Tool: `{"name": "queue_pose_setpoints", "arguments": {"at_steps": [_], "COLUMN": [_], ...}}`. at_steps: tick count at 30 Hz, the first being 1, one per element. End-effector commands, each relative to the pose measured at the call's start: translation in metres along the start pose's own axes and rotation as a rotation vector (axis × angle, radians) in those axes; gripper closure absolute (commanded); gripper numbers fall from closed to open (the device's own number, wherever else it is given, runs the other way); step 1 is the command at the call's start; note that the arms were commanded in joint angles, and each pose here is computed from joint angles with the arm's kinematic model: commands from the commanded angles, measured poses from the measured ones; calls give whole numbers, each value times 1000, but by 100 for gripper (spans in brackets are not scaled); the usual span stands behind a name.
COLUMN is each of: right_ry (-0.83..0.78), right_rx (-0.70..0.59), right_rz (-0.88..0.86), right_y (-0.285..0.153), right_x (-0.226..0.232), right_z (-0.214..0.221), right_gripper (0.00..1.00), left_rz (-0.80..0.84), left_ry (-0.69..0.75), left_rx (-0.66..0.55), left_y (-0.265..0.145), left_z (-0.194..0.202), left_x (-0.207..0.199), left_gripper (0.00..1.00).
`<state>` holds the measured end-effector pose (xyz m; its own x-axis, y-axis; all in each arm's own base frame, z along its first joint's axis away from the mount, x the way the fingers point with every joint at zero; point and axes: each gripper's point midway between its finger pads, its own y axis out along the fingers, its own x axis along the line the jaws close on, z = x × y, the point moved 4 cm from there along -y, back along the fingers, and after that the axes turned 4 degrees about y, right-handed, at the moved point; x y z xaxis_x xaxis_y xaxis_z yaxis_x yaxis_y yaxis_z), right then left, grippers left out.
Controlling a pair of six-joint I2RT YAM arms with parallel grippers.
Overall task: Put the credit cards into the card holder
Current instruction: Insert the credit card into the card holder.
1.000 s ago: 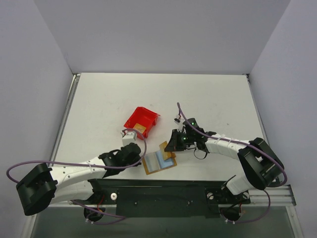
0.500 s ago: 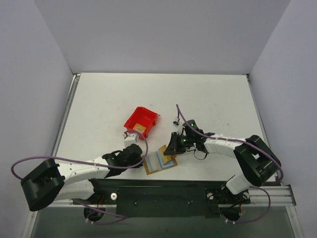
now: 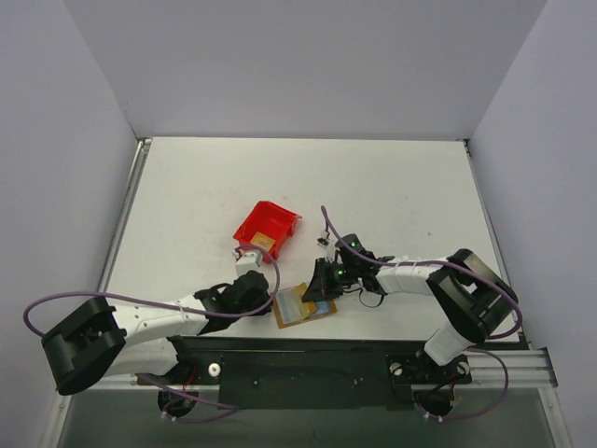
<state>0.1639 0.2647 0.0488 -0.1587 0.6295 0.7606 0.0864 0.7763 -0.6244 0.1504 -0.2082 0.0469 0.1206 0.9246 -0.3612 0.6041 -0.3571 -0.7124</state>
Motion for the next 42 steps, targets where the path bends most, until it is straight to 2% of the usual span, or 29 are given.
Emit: {"name": "queue_pose_setpoints", "arguments": {"at_steps": [1,18,29,42], "right_ry": [-13,-10,41,-11], "right_rx": [-14,-38,-107,-181], "right_rz": [-24,-60,-75,90], "right_y": [4,18,20,1], "right_x": [4,4,5,-17], "right_z": [0,-8,-10,-8], "right_gripper": [100,100,100,100], "left_rz": [11,27,33,26], "left_ry": [-2,6,12,18], "left_rx": [24,26,41,51], "left_y": [2,8,10,11], "left_z": [7,6,8,11], "left_x": [0,-7,-8,-7], "left_gripper": [100,100,100,100]}}
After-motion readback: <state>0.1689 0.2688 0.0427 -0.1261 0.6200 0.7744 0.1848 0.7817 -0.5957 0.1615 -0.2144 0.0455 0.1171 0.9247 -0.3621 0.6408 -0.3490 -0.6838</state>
